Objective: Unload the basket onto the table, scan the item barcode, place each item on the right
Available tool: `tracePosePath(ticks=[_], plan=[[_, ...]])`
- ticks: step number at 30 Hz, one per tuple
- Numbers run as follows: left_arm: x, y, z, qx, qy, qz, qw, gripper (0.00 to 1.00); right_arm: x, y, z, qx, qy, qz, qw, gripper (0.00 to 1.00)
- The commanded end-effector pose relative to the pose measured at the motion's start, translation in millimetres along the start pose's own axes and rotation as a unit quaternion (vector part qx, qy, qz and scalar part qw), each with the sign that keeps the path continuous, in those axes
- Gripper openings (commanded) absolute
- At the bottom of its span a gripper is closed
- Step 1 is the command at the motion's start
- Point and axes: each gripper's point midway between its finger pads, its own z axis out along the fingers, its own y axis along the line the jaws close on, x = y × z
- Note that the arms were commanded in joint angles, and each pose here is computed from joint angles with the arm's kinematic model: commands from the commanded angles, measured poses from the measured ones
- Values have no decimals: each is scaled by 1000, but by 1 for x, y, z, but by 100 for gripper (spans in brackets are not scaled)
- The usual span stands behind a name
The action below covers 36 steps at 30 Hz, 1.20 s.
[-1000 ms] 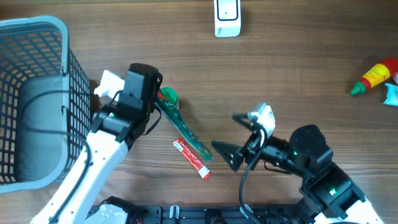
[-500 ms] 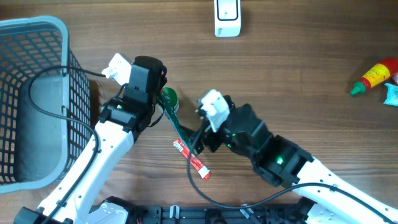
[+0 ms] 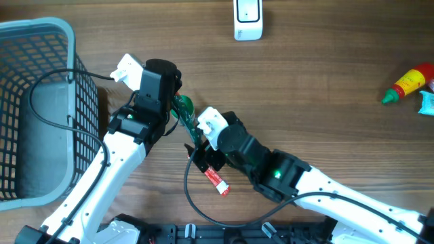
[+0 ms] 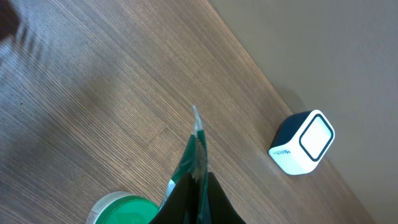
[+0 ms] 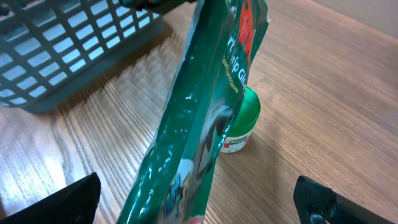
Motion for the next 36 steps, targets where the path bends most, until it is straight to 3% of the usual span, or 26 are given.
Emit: tracePosePath(ticks=[1, 4, 9, 13, 15, 16, 17, 18, 20, 24, 26, 31, 36], plan=[[-2, -12, -2, 19, 7, -5, 1000, 4, -12, 0, 8, 9, -16, 8, 1000, 100], [2, -15, -3, 28, 22, -10, 999, 4, -11, -6, 16, 30, -19, 10, 999, 97], [6, -21, -9, 43, 39, -18, 998, 4, 7, -11, 33, 46, 8, 6, 999, 77], [2, -17, -21, 43, 38, -18, 998, 4, -5, -18, 30, 68, -18, 22, 997, 43], [0, -14, -27, 42, 39, -17, 998, 4, -12, -20, 26, 71, -31, 26, 997, 11], [-1, -13, -30, 42, 39, -15, 998, 4, -14, -21, 23, 74, -34, 35, 996, 5], [-2, -12, -34, 42, 39, -15, 998, 15, -18, -25, 15, 83, -40, 54, 994, 4], [-6, -13, -42, 49, 36, -8, 998, 56, -24, -31, 2, 86, -48, 76, 992, 4], [-11, -14, -51, 59, 29, 8, 998, 100, -30, -38, -20, 89, -58, 113, 988, 4], [-22, -3, -78, 61, 15, 14, 998, 100, -34, -48, -74, 55, -68, 238, 967, 4], [-24, 5, -92, 59, 16, 15, 998, 100, -33, -40, -104, -9, -61, 298, 953, 4], [-25, 29, -118, 44, 23, 21, 999, 100, -54, 11, -175, -224, -66, 339, 911, 4], [-30, 54, -131, 10, 8, 28, 1000, 100, -60, 37, -219, -316, -79, 307, 894, 4]])
